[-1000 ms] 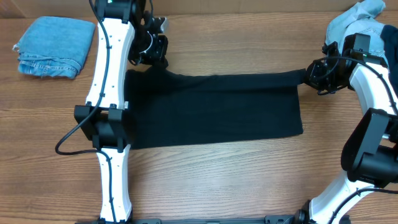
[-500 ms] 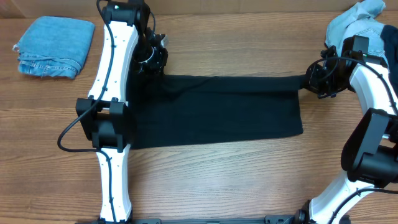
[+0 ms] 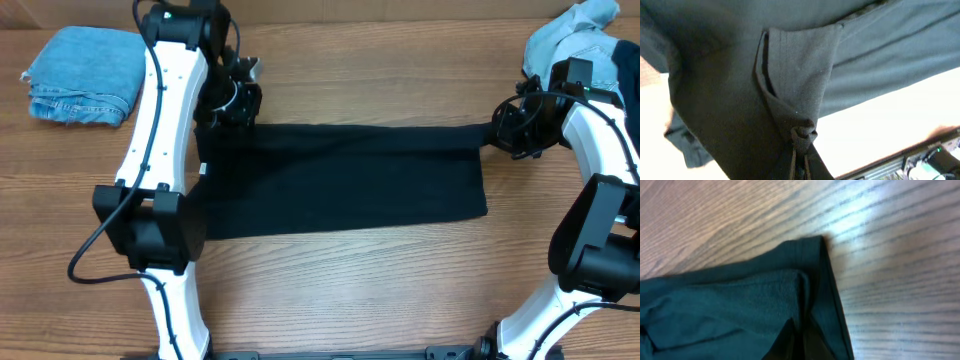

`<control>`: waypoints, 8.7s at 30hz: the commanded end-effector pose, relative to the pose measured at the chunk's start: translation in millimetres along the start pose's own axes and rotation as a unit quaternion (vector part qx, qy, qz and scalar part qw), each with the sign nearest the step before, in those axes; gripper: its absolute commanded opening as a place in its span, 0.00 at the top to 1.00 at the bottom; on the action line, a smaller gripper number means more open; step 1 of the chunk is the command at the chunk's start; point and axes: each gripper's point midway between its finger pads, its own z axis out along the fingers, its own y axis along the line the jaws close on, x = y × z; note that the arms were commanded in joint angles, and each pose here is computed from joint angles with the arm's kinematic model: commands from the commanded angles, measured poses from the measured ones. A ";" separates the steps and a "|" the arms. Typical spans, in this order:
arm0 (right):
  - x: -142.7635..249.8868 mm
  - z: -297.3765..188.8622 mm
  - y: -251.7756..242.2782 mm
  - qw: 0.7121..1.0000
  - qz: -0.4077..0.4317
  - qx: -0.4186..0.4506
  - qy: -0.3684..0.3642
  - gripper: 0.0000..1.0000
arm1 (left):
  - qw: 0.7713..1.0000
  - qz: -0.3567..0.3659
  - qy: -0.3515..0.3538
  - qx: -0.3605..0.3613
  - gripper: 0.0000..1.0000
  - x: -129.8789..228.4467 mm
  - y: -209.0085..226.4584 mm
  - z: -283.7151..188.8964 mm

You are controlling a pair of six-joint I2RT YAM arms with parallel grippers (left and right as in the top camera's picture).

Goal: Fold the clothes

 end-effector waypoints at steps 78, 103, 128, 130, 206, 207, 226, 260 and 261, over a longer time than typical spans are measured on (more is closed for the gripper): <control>38.4 2.4 50.4 0.997 -0.035 0.030 0.061 0.93 | 0.997 0.024 -0.073 0.007 0.48 -38.6 -17.5 34.0; 91.3 16.8 195.9 0.960 -0.234 -0.130 0.082 0.71 | 0.994 -0.095 -0.039 -0.042 0.35 -15.8 54.2 19.7; 215.2 106.2 367.4 0.901 -0.355 -0.233 0.087 0.21 | 0.998 -0.056 -0.019 0.012 0.33 -42.1 55.4 72.1; 205.6 107.4 360.0 0.908 -0.346 -0.222 0.083 0.21 | 0.997 -0.058 0.006 0.053 0.35 -35.1 43.1 80.1; -12.2 -23.4 127.6 0.980 -0.081 -0.175 -0.048 0.21 | 0.968 0.151 0.147 0.138 0.60 54.7 -70.1 107.5; -12.0 -23.4 127.5 0.980 -0.081 -0.175 -0.047 0.21 | 0.968 0.151 0.145 0.138 0.60 54.0 -69.9 106.9; -5.8 -22.3 125.6 0.982 -0.072 -0.172 -0.034 0.19 | 0.989 0.133 0.070 -0.008 0.56 18.4 -58.4 149.9; 14.4 -16.6 107.9 0.990 -0.065 -0.129 0.006 0.17 | 0.993 -0.059 -0.007 -0.098 0.39 -26.5 35.8 80.2; 14.8 -16.6 107.8 0.990 -0.064 -0.129 0.007 0.17 | 0.993 -0.065 0.000 -0.102 0.40 -25.6 39.8 88.3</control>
